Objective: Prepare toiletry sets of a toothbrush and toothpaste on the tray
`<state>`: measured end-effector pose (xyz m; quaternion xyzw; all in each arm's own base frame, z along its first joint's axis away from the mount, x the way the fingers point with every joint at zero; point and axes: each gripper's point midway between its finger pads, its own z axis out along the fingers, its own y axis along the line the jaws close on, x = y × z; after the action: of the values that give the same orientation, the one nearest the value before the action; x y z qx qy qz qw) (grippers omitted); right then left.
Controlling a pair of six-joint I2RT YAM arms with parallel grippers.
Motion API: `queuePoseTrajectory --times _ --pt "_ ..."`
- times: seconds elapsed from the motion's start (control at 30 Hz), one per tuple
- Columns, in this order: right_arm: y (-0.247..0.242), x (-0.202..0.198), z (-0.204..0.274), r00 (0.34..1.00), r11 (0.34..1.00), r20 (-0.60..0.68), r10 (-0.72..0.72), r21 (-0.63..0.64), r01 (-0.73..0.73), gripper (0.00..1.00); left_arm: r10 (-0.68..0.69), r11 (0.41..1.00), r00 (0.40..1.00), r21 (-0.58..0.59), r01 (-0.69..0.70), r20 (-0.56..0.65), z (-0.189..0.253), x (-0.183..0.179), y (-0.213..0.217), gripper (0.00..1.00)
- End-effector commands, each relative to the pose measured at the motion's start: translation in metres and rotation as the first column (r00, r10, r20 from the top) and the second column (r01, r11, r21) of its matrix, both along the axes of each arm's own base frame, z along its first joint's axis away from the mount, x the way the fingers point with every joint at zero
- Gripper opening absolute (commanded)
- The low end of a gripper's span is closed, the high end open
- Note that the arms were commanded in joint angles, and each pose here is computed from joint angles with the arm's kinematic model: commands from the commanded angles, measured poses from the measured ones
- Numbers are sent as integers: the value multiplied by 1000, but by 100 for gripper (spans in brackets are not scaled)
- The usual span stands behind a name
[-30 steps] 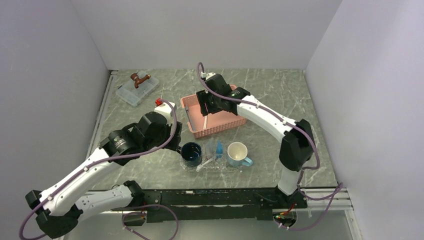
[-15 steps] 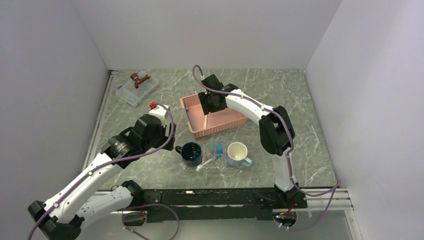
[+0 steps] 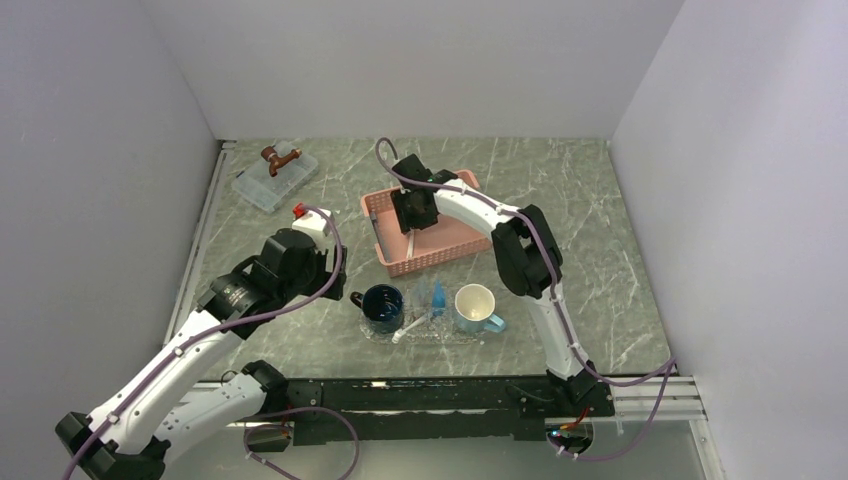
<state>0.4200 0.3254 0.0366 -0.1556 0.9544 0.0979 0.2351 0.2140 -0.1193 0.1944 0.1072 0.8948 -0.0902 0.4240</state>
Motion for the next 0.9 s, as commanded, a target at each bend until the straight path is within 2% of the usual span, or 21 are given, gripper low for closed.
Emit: queuePoseTrajectory --times 0.0,0.37,0.57,0.7,0.87 --pt "4 12 9 999 999 17 -35 17 35 47 -23 999 1000 -24 24 21 5 3 -5 86" --pt "-5 13 -18 999 997 -2 -51 -63 51 30 -40 997 999 -63 40 5 4 3 -8 86" --pt "-9 15 -20 999 993 5 -52 -101 52 14 -41 996 999 -77 42 6 5 4 -7 86" --pt "-10 19 -13 998 994 25 -56 -94 59 0 -39 996 999 -80 40 9 6 4 -6 86" --pt "-5 21 4 997 997 49 -56 -58 59 0 -39 996 999 -80 39 7 5 4 -6 86"
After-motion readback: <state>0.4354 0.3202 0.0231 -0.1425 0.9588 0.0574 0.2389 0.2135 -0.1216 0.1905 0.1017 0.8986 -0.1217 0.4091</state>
